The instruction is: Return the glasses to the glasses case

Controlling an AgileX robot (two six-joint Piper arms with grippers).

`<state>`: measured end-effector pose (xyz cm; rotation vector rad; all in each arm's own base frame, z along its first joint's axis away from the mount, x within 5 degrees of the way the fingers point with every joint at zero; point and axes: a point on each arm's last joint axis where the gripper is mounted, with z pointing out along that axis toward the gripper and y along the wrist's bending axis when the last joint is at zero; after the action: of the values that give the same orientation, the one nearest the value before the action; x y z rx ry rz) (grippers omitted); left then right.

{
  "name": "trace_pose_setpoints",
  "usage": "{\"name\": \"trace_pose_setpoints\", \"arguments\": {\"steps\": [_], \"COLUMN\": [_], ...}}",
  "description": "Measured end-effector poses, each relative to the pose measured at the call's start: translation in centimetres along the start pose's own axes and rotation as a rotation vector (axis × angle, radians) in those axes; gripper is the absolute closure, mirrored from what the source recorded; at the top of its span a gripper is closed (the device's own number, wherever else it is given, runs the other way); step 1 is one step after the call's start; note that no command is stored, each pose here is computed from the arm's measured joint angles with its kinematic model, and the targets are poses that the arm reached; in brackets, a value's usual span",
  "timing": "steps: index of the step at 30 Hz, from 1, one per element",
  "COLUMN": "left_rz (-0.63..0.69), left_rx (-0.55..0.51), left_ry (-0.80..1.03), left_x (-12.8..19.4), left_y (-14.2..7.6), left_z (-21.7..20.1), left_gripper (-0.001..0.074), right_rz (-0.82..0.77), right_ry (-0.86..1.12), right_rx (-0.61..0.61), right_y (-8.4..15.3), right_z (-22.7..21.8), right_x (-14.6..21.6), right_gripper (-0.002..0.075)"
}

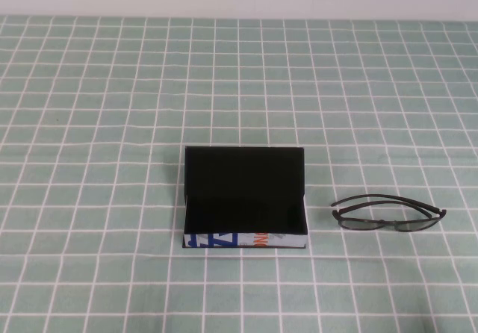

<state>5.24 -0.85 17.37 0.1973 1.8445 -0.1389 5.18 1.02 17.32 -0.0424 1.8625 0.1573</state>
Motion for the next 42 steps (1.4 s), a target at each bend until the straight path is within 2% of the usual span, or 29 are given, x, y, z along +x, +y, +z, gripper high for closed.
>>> {"name": "trace_pose_setpoints", "arguments": {"steps": [31, 36, 42], "left_rz": [0.000, 0.000, 0.000], "left_rx": [0.000, 0.000, 0.000], "left_ry": [0.000, 0.000, 0.000], "left_x": [0.0, 0.0, 0.0], "left_y": [0.0, 0.0, 0.0], "left_z": [0.0, 0.0, 0.0], "left_gripper": [0.0737, 0.0737, 0.0737], "right_rz": [0.000, 0.013, 0.048], "right_ry": [0.000, -0.053, -0.213], "right_rx": [0.000, 0.004, 0.020], "right_y": [0.0, 0.0, -0.2], "right_z": [0.0, 0.0, -0.2], "right_x": [0.0, -0.4, -1.8], "right_gripper": [0.0737, 0.0737, 0.0737]}}
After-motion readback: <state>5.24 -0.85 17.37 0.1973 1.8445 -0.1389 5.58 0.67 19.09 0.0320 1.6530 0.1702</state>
